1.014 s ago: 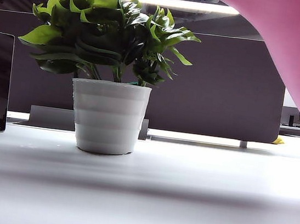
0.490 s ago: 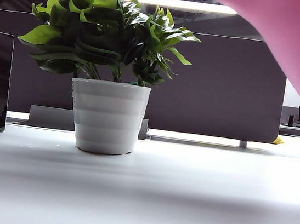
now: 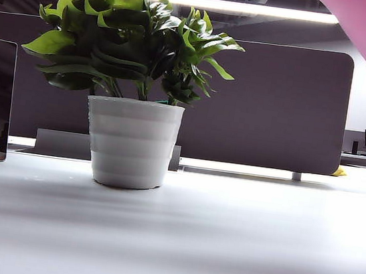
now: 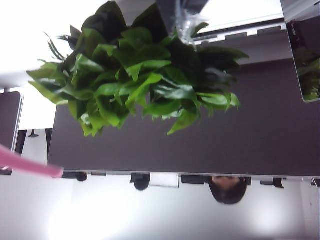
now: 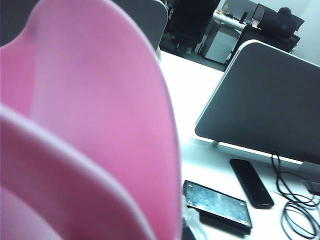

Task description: Pick up the watering can from the table, water the potted plant, and put the can back.

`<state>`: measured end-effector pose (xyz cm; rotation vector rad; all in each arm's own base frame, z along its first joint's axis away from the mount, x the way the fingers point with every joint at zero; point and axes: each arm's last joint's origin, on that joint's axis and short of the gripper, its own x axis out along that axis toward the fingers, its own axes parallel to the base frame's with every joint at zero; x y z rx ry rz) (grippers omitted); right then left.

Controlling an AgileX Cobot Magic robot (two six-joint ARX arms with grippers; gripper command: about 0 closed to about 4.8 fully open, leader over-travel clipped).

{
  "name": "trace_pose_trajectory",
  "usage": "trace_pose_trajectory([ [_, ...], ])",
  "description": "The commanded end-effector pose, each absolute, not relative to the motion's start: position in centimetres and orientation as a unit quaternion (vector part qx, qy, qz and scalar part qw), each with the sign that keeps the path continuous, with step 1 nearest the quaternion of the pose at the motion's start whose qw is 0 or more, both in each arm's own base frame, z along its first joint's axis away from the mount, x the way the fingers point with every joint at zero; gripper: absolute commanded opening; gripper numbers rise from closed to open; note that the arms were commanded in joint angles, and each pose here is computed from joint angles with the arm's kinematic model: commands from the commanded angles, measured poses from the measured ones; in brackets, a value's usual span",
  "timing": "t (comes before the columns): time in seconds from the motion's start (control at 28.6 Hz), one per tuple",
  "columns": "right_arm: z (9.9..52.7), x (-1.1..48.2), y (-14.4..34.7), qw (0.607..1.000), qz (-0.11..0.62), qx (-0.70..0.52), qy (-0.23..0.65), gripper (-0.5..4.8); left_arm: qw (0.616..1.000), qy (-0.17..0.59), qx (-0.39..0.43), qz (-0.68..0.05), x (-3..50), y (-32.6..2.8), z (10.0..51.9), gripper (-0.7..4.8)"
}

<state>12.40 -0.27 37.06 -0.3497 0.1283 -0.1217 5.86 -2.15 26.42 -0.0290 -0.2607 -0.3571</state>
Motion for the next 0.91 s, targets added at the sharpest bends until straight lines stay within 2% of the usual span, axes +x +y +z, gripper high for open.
trace_pose_trajectory([
  [0.03, 38.9, 11.8, -0.3, 0.983, -0.067, -0.173, 0.012, -0.07, 0.974, -0.136, -0.013, -0.178, 5.7, -2.1, 26.8, -0.05],
  [0.91, 43.5, 15.4, 0.9, 0.970, -0.028, -0.242, 0.003, -0.07, 0.975, -0.130, -0.012, -0.179, 5.7, -2.1, 26.7, -0.05],
])
